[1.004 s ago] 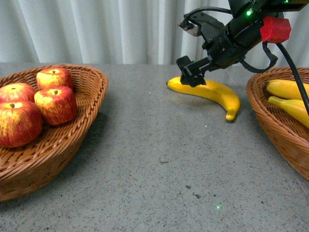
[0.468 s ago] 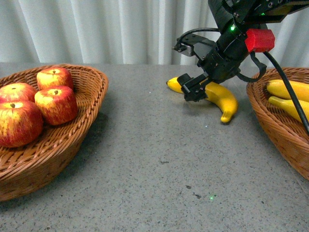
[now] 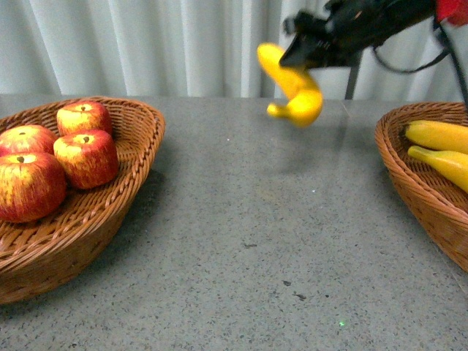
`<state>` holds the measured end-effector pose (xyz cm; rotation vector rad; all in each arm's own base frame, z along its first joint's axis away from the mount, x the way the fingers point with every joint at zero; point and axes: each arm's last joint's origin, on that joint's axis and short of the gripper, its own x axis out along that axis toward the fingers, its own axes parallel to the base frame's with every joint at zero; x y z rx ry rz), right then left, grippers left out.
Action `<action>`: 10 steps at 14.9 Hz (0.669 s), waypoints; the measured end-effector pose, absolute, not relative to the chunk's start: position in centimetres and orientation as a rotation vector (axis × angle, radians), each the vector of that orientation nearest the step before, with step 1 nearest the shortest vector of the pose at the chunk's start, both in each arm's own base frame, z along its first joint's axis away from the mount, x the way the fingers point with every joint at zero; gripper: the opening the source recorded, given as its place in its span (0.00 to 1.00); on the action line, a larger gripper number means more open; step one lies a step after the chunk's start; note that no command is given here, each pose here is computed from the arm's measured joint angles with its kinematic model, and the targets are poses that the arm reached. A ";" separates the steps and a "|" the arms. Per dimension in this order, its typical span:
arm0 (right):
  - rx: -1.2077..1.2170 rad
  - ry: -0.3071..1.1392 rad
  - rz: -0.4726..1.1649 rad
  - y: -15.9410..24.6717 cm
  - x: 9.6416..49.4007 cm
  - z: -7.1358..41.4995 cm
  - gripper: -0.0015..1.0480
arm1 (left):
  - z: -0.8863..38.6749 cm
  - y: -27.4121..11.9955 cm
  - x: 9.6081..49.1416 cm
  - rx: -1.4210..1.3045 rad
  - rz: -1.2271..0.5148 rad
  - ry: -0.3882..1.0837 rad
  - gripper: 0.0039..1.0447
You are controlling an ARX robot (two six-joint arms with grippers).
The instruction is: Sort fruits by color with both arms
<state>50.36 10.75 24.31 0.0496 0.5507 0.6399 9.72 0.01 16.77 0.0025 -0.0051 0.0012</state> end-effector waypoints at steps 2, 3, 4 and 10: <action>0.121 0.400 0.614 5.3 46.8 30.5 0.26 | 16.8 0.0 9.7 0.002 0.001 -0.005 0.94; 0.119 0.377 0.590 3.2 44.8 32.0 0.26 | 16.8 0.0 9.7 0.002 0.001 -0.005 0.94; 0.096 0.371 0.558 0.8 42.5 32.8 0.25 | 16.8 0.0 9.7 0.002 0.001 -0.005 0.94; -0.260 0.477 0.428 -8.0 32.9 27.1 0.25 | 16.8 0.0 9.7 0.002 0.001 -0.005 0.94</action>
